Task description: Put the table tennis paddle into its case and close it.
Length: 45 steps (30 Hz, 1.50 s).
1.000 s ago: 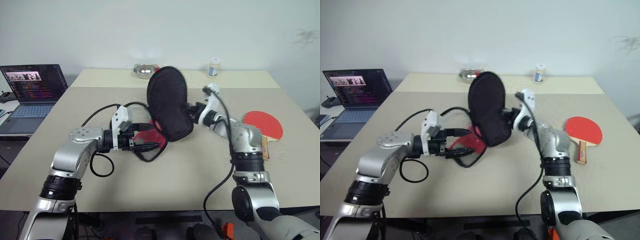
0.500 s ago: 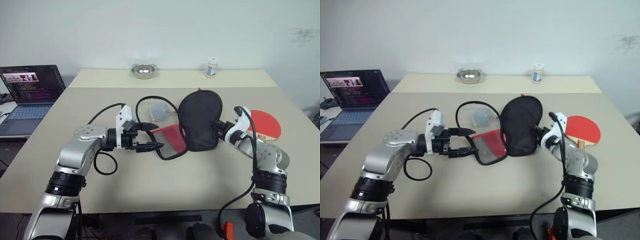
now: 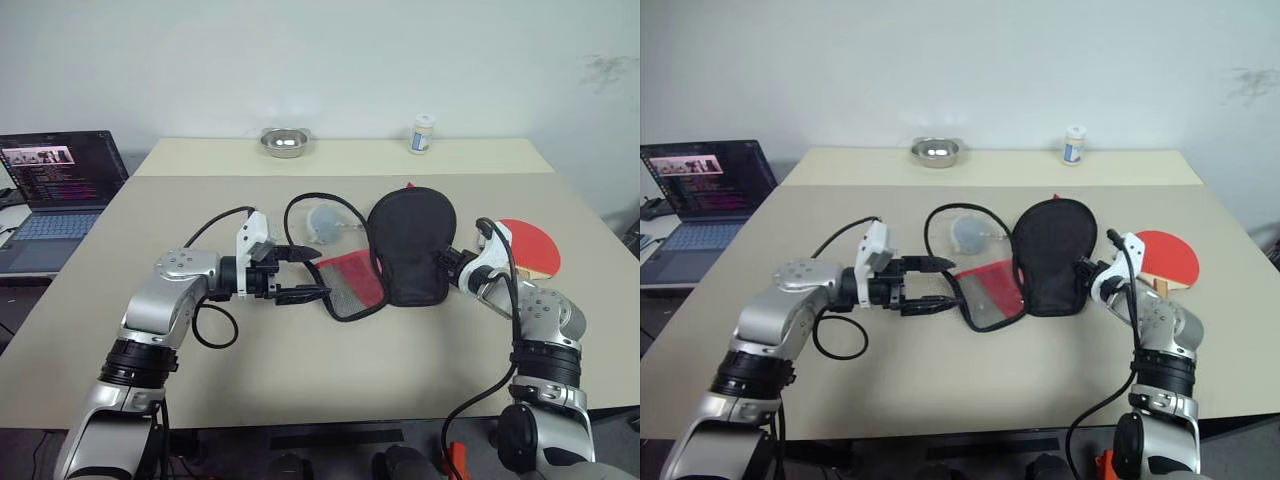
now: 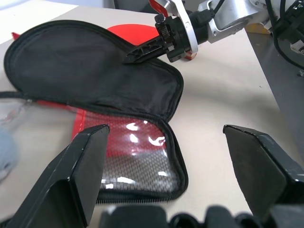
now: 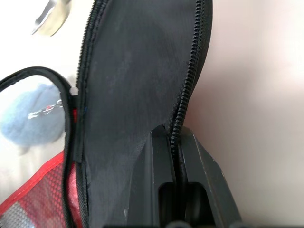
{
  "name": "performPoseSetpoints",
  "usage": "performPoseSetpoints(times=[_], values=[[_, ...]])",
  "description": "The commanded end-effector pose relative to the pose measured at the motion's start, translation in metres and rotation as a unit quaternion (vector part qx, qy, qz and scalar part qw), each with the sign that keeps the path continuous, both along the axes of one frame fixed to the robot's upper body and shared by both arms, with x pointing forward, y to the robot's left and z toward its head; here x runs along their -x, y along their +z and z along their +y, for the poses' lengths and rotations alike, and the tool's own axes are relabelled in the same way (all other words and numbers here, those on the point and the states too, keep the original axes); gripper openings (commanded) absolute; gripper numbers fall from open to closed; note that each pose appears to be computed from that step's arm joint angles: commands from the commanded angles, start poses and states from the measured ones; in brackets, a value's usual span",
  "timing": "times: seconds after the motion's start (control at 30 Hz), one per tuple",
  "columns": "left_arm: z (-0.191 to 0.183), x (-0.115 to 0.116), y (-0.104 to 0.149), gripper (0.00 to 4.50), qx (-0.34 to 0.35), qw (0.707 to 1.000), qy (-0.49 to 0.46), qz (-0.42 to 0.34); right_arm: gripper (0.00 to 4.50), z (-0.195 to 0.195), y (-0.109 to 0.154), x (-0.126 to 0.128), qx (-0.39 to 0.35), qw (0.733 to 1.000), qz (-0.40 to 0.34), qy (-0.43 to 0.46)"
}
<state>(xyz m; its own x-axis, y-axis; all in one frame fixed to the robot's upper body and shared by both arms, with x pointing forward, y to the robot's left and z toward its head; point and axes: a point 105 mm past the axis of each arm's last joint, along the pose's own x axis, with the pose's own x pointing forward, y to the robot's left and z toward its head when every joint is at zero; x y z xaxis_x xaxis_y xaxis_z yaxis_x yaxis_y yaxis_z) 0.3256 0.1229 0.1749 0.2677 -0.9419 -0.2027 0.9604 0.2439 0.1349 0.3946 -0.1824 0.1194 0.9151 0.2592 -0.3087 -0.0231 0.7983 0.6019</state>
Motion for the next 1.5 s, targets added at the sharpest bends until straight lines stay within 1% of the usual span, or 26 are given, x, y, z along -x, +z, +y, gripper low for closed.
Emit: performPoseSetpoints(times=[0.03, 0.13, 0.27, 0.43, 0.47, 0.5, 0.57, 0.63, 0.73, 0.87, 0.9, 1.0, 1.07, 1.13, 1.23, 1.4, 1.5], values=[[-0.002, -0.002, 0.014, 4.2, 0.006, 0.999, -0.006, -0.031, 0.05, -0.012, 0.015, -0.001, -0.014, 0.999, -0.023, -0.024], [-0.002, -0.004, 0.017, 4.2, 0.008, 0.999, -0.005, -0.035, 0.05, -0.013, 0.016, 0.004, -0.022, 0.999, -0.017, -0.035], [-0.005, -0.006, 0.019, 4.2, 0.01, 0.999, -0.008, -0.038, 0.05, -0.011, 0.009, 0.012, -0.017, 0.999, -0.003, -0.032], [-0.01, -0.008, 0.02, 4.2, 0.01, 0.999, -0.013, -0.041, 0.05, -0.01, 0.0, 0.01, 0.003, 1.0, 0.012, -0.025], [-0.011, -0.008, 0.02, 4.2, 0.01, 0.999, -0.015, -0.042, 0.35, -0.01, 0.0, 0.01, 0.009, 1.0, 0.012, -0.023], [-0.012, -0.008, 0.021, 4.2, 0.011, 0.999, -0.016, -0.042, 0.46, -0.01, -0.001, 0.009, 0.014, 1.0, 0.013, -0.022], [-0.013, -0.008, 0.021, 4.2, 0.011, 0.999, -0.017, -0.042, 1.01, -0.011, -0.001, 0.008, 0.027, 0.999, 0.011, -0.019], [-0.014, -0.008, 0.02, 4.2, 0.011, 0.999, -0.018, -0.042, 1.73, -0.013, 0.001, 0.007, 0.043, 0.999, 0.007, -0.015], [-0.014, -0.008, 0.02, 4.2, 0.012, 0.999, -0.018, -0.042, 2.81, -0.019, 0.007, 0.006, 0.09, 0.996, -0.009, -0.004], [-0.017, -0.006, 0.019, 4.2, 0.015, 0.999, -0.02, -0.041, 4.26, -0.032, 0.028, 0.005, 0.173, 0.984, -0.047, 0.019], [-0.018, -0.006, 0.019, 4.2, 0.015, 0.999, -0.021, -0.041, 4.47, -0.034, 0.035, 0.007, 0.191, 0.979, -0.06, 0.029], [-0.02, -0.003, 0.019, 4.2, 0.018, 0.999, -0.026, -0.04, 4.47, -0.043, 0.053, 0.016, 0.227, 0.969, -0.083, 0.046], [-0.022, -0.001, 0.019, 4.2, 0.019, 0.999, -0.03, -0.041, 4.47, -0.05, 0.055, 0.02, 0.244, 0.965, -0.082, 0.043], [-0.026, 0.002, 0.022, 4.2, 0.015, 0.998, -0.039, -0.055, 4.47, -0.076, 0.05, 0.028, 0.29, 0.955, -0.061, -0.002], [-0.036, 0.004, 0.027, 4.2, 0.001, 0.995, -0.054, -0.086, 4.47, -0.107, 0.03, 0.041, 0.311, 0.948, -0.006, -0.071], [-0.046, 0.003, 0.034, 4.2, 0.01, 0.993, -0.065, -0.097, 4.47, -0.127, 0.005, 0.048, 0.313, 0.939, 0.052, -0.132], [-0.046, 0.001, 0.032, 4.2, 0.007, 0.993, -0.066, -0.097, 4.47, -0.13, -0.002, 0.045, 0.305, 0.939, 0.064, -0.145]])
